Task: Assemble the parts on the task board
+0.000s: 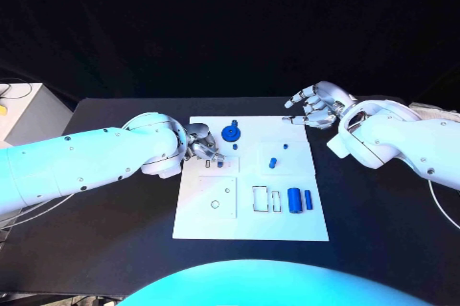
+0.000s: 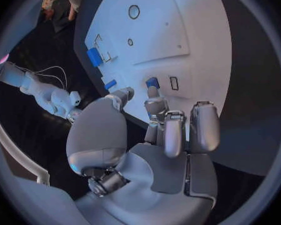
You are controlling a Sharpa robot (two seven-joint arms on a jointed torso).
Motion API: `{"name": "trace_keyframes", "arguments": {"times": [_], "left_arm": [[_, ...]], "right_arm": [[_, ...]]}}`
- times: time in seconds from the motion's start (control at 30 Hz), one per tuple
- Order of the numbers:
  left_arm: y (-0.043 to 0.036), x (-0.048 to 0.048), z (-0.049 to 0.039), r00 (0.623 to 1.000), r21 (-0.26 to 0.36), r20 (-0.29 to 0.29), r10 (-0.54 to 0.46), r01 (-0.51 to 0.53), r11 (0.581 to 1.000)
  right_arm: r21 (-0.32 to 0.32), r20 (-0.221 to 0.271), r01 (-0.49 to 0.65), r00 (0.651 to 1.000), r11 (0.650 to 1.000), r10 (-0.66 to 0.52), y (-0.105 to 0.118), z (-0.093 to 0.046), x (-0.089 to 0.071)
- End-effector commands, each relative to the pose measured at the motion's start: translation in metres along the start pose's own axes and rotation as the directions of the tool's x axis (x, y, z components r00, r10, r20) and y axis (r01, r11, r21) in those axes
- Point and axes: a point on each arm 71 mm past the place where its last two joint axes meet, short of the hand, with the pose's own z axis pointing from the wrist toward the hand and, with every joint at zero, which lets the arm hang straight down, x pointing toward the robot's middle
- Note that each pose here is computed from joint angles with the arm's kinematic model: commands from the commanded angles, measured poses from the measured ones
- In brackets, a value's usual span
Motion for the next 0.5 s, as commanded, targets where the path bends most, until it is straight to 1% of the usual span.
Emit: {"name": "trace_keyframes", "arguments": {"times": [0.03,0.13,0.27,0.37,0.4,0.43,0.5], "left_arm": [[-0.0014,-0.0021,-0.0028,1.000,0.009,-0.026,0.011,-0.011,1.000],[0.0005,-0.0097,-0.0049,0.999,0.007,-0.034,-0.020,0.021,1.000],[0.0049,-0.0250,-0.0065,0.995,0.001,-0.049,-0.090,0.090,0.996],[0.0084,-0.0403,-0.0070,0.989,-0.005,-0.062,-0.132,0.132,0.991],[0.0091,-0.0435,-0.0070,0.988,-0.007,-0.064,-0.137,0.137,0.991],[0.0105,-0.0499,-0.0068,0.987,-0.010,-0.066,-0.144,0.144,0.990],[0.0117,-0.0584,-0.0058,0.987,-0.015,-0.065,-0.147,0.147,0.989]], "right_arm": [[-0.010,-0.009,0.004,1.000,1.000,-0.004,0.000,0.000,0.001],[-0.011,-0.006,0.003,1.000,1.000,-0.004,0.000,-0.001,0.001],[-0.013,-0.004,0.001,1.000,1.000,-0.001,-0.001,0.000,0.000],[-0.014,-0.002,0.000,1.000,1.000,0.000,-0.001,0.000,0.000],[-0.014,-0.002,0.000,1.000,1.000,0.000,-0.001,0.000,0.000],[-0.014,-0.001,-0.001,1.000,1.000,0.001,-0.001,0.000,0.000],[-0.014,-0.001,-0.001,1.000,1.000,0.001,-0.001,0.000,0.000]]}}
